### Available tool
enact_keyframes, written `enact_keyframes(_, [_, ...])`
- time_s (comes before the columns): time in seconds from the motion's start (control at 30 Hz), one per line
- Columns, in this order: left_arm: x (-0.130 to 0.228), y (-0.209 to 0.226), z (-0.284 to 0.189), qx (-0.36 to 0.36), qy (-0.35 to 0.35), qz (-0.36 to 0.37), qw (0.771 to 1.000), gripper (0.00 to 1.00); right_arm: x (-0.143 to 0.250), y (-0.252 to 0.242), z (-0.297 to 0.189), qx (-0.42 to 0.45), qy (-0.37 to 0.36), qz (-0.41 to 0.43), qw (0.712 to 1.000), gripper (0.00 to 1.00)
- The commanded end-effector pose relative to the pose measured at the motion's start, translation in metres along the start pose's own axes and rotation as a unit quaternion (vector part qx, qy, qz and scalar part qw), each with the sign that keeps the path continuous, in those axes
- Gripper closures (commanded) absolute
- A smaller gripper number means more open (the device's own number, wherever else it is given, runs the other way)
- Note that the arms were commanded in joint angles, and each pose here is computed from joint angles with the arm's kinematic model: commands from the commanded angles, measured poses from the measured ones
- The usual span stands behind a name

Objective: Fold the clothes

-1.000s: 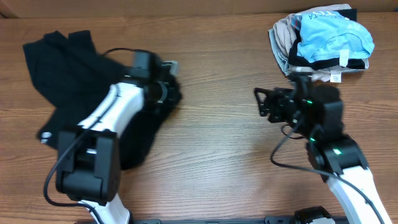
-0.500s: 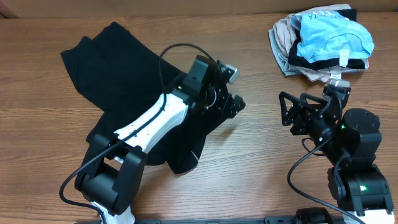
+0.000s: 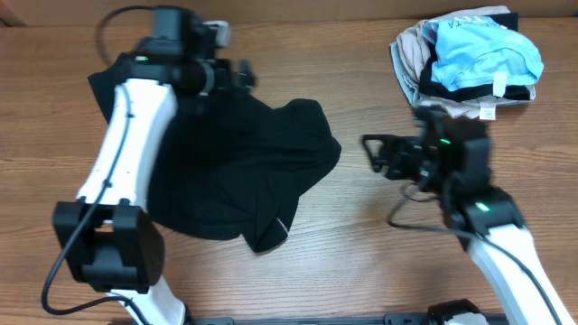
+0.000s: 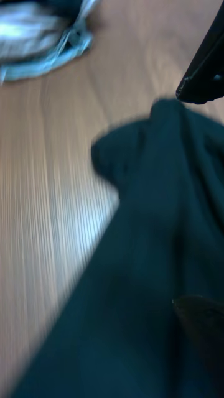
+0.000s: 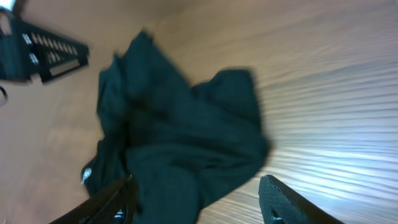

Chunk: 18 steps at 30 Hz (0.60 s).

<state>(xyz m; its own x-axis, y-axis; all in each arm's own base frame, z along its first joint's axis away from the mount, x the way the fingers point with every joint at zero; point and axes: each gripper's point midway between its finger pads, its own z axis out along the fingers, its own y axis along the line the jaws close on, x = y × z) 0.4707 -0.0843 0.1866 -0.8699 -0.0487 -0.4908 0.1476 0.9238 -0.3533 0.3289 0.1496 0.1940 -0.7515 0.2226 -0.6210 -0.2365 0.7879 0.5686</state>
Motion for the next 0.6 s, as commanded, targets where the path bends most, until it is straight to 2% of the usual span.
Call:
enact_keyframes(0.0, [-0.006, 0.041, -0.013, -0.049, -0.011, -0.025, 0.998, 0.0, 0.021, 0.029, 0.037, -0.048, 0.051, 0.006, 0.998, 0.35])
enact_keyframes(0.27, [0.001, 0.112, -0.037, -0.132, -0.011, -0.081, 0.988, 0.0, 0.084, 0.075, 0.111, -0.099, 0.151, 0.021, 0.983, 0.39])
enact_keyframes(0.57, [0.008, 0.128, -0.039, -0.16, 0.0, -0.089, 0.983, 0.0, 0.145, 0.067, 0.145, -0.064, 0.245, 0.037, 0.967, 0.48])
